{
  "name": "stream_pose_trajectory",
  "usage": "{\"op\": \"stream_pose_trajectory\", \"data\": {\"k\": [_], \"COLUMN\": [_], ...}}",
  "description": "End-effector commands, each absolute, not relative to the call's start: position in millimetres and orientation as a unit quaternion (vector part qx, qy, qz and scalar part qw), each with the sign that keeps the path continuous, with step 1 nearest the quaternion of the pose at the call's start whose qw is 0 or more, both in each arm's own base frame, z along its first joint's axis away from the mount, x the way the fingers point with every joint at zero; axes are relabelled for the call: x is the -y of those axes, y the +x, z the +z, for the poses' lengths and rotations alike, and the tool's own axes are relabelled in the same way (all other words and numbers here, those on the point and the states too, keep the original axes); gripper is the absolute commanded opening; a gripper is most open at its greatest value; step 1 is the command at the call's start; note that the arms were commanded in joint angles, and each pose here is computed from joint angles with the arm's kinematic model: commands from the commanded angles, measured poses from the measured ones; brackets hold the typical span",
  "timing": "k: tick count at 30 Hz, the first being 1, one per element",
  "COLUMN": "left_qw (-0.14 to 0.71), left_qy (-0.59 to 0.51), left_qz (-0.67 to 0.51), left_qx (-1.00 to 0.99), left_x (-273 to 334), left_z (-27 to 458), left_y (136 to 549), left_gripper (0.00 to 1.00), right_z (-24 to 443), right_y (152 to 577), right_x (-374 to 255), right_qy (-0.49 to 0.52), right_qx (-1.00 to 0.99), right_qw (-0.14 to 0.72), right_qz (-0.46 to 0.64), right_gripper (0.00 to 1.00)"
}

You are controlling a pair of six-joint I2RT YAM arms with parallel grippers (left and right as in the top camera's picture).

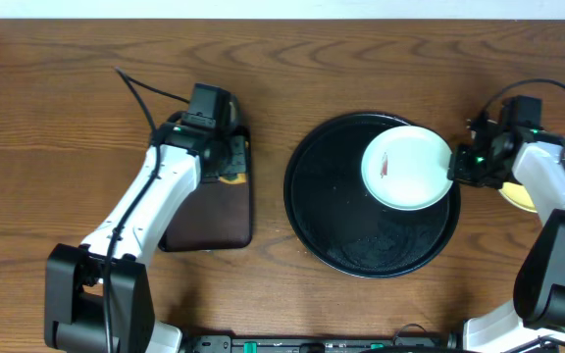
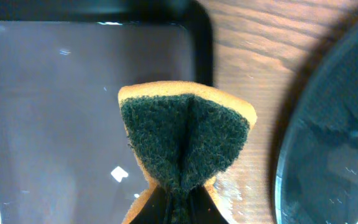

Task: Clean dirty plates on tray and stack at the side
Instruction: 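Carry the sponge in left gripper onto the stained pale green plate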

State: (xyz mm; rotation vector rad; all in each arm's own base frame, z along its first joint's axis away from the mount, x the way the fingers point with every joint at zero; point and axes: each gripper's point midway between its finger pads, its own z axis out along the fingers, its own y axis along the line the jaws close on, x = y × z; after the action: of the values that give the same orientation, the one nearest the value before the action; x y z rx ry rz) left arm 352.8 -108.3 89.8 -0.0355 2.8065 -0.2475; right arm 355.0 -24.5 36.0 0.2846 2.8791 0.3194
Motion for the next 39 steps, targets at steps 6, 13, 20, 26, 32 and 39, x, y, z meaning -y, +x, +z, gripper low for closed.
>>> {"op": "stream_pose_trajectory", "data": {"k": [6, 13, 20, 26, 32, 39], "left_qw": [0.201, 0.225, 0.219, 0.243, 0.233, 0.225], "left_qy": [0.053, 0.131, 0.153, 0.172, 0.164, 0.170], "left_qz": [-0.130, -0.160, -0.180, -0.204, -0.223, -0.241], "left_qx": [-0.969, -0.952, -0.947, -0.933, -0.932, -0.929], "left_x": [163.1, 235.9, 290.5, 321.9, 330.7, 337.1], "left_z": [154.8, 145.0, 103.7, 106.8, 106.5, 110.5], "left_y": [362.9, 359.4, 362.6, 360.9, 359.3, 355.5], "left_gripper": [0.07, 0.07, 0.07, 0.07, 0.08, 0.07], "right_z": [39.3, 39.0, 39.0, 38.0, 27.5, 21.2], "right_y": [355.9, 355.3, 355.3, 354.7, 351.0, 349.2], "right_x": [7.6, 5.1, 4.2, 3.1, 1.8, -10.0], "right_qy": [0.070, 0.067, 0.066, 0.064, 0.062, 0.046], "right_qx": [-0.990, -0.990, -0.990, -0.991, -0.990, -0.991], "right_qw": [0.122, 0.121, 0.121, 0.120, 0.123, 0.126], "right_qz": [0.020, 0.008, 0.009, 0.009, 0.010, 0.011], "right_gripper": [0.01, 0.01, 0.01, 0.01, 0.01, 0.01]}}
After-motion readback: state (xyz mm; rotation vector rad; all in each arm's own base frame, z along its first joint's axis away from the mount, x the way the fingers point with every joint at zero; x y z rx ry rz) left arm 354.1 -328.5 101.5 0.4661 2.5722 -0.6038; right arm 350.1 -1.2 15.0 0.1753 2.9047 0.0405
